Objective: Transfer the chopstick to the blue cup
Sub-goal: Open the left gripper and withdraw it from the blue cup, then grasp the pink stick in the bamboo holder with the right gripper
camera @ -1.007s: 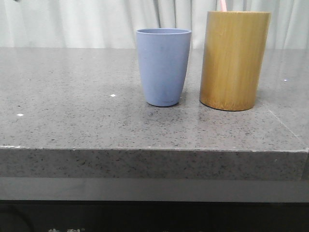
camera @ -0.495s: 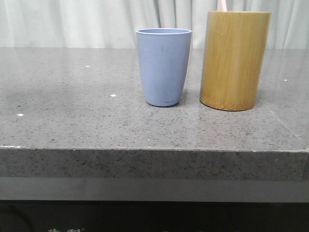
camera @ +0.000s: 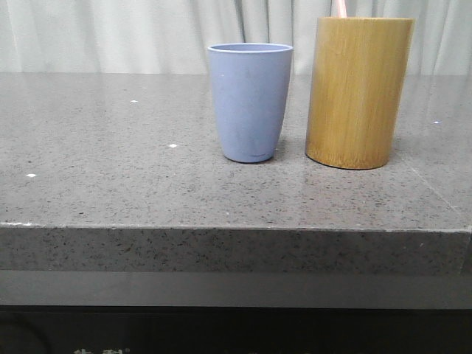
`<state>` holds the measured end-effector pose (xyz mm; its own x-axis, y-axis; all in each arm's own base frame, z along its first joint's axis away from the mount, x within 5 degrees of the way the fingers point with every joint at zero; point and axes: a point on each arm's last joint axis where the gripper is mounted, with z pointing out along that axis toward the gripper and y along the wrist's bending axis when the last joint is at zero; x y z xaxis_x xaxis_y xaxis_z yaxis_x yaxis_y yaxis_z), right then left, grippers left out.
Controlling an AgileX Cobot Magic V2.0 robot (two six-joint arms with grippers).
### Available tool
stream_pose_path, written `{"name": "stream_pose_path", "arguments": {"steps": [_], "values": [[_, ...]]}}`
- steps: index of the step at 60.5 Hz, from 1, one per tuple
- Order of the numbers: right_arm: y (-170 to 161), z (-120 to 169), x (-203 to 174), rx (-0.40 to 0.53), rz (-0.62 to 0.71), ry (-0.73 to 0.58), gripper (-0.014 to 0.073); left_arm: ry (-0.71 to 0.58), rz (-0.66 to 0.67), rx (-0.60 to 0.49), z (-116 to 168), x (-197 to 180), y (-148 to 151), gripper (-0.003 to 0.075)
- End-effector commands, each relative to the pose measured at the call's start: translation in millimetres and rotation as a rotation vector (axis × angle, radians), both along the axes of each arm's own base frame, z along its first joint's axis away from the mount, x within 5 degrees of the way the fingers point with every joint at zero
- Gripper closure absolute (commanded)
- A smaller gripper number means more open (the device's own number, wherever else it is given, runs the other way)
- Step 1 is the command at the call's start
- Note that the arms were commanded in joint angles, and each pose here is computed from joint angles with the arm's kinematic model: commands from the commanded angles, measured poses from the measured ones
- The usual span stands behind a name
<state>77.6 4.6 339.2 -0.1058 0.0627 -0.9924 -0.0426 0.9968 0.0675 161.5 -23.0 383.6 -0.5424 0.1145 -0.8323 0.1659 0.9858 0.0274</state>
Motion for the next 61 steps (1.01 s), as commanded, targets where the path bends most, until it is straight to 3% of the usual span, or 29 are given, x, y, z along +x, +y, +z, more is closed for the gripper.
{"name": "stream_pose_path", "arguments": {"steps": [1, 9, 34, 49, 61], "values": [[-1, 18, 1, 0.006, -0.012, -0.101, -0.0039, -0.195, 0.007, -0.055, 4, -21, 2, 0.0739], [-1, 18, 1, 0.006, -0.012, -0.101, -0.0039, -0.322, 0.005, -0.116, -8, -53, 5, 0.0739], [-1, 17, 1, 0.006, -0.011, -0.094, -0.0039, -0.564, 0.004, -0.15, -67, -126, 15, 0.0739], [-1, 17, 3, 0.006, -0.011, -0.086, -0.0039, -0.588, 0.003, -0.154, -77, -133, 16, 0.0739], [-1, 23, 38, 0.001, -0.012, -0.048, -0.0039, -0.589, 0.003, -0.154, -77, -133, 16, 0.0739]]}}
